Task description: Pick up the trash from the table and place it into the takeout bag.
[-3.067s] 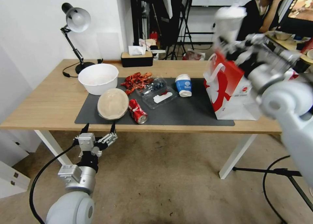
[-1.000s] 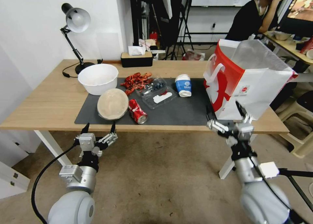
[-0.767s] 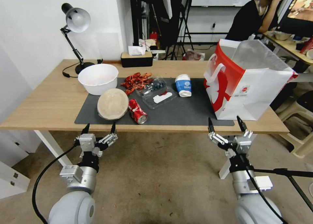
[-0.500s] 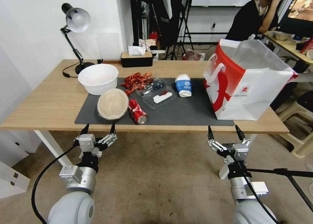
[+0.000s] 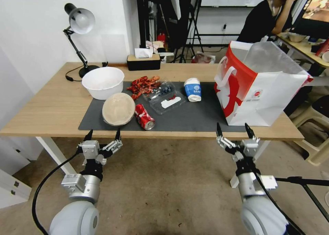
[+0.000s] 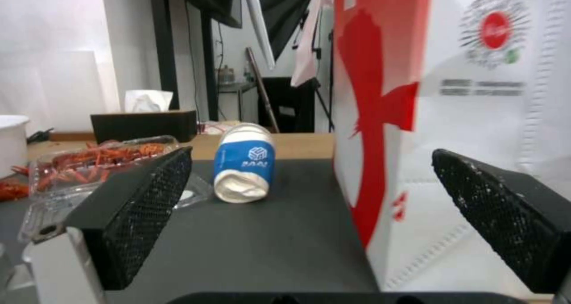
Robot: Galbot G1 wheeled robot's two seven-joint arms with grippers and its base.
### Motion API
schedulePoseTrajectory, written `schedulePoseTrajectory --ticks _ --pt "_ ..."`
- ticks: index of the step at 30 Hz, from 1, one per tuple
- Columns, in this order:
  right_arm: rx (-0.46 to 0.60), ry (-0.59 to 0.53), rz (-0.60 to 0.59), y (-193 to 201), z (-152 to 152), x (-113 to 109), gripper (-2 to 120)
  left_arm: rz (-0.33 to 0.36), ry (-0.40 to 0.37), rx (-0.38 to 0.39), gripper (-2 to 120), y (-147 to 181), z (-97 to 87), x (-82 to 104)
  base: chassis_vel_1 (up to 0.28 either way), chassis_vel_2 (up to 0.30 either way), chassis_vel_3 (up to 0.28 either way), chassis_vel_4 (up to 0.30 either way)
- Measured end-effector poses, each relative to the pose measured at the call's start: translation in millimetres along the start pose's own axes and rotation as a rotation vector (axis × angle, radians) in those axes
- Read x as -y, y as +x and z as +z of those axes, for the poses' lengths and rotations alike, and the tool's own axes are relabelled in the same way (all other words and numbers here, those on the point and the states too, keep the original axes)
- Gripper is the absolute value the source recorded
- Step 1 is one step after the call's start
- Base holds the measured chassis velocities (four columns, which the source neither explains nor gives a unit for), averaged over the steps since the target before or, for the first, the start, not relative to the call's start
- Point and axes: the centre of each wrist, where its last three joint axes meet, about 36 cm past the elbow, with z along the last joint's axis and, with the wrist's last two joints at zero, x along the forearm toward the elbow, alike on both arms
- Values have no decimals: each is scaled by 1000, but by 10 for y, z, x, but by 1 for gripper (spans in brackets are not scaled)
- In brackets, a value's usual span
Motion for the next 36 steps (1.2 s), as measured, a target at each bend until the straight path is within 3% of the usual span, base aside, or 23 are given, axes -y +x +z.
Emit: schedulePoseTrajectory --ticks 2,9,13,21,26,36 --pt "-25 -39 -23 -418 -65 -29 100 -4 -1 2 100 4 1 -6 0 0 0 0" --pt "-69 -83 -36 -997 -164 -146 100 -8 2 8 100 10 -21 0 0 0 0 0" --pt "-151 -97 -34 -1477 -209 -318 100 -16 4 14 100 25 -38 2 0 0 0 0" --pt "-238 -62 -18 -1944 -202 -501 100 -27 1 22 100 46 -37 -20 0 0 0 0" --pt "-357 -79 -4 -2252 -227 -597 100 -33 -1 26 100 44 -42 -33 0 0 0 0" --pt "-492 -62 10 -2598 -144 -613 100 -37 -1 30 100 17 -40 -44 0 0 0 0"
